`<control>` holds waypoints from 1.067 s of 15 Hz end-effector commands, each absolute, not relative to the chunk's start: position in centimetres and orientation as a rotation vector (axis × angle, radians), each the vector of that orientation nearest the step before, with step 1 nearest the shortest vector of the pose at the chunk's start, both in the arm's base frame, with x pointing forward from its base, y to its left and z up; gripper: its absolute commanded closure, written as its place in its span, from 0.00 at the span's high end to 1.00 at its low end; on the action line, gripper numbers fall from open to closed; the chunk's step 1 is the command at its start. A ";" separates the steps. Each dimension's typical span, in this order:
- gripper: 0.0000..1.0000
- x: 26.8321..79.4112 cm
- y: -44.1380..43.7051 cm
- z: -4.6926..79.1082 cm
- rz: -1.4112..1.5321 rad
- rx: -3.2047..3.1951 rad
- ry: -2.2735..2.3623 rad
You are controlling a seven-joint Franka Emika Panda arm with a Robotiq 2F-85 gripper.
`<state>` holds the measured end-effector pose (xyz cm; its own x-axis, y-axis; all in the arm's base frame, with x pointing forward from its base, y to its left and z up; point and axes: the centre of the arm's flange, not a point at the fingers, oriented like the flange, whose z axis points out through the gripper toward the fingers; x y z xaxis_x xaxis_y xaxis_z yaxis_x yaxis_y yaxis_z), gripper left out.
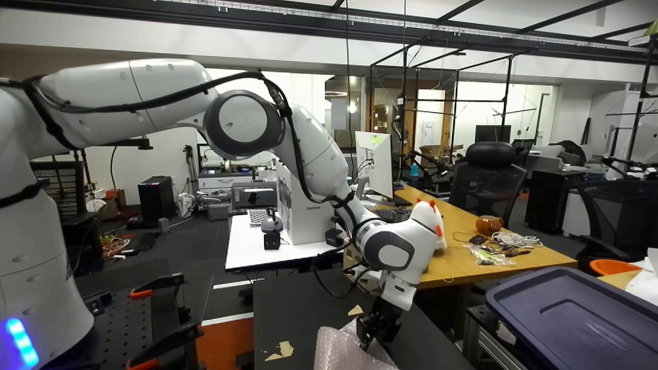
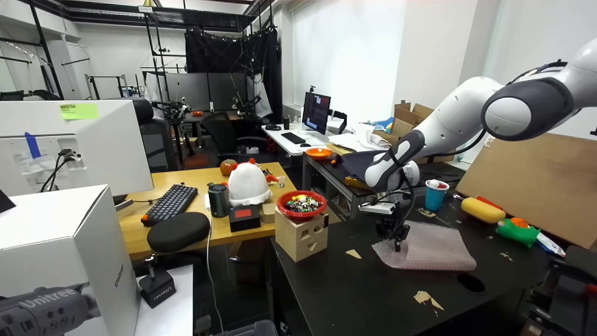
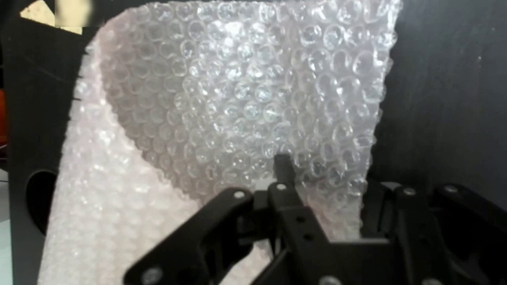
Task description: Unfold the pink plastic
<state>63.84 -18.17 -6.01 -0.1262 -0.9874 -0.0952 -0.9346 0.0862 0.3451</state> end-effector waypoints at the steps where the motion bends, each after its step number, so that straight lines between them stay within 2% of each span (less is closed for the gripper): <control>1: 0.02 63.0 -17.8 -4.4 -0.452 1.967 -2.160; 10: 0.02 63.7 -15.9 2.4 -0.133 2.489 -1.672; 16: 0.02 63.7 -17.2 9.0 0.258 2.739 -1.413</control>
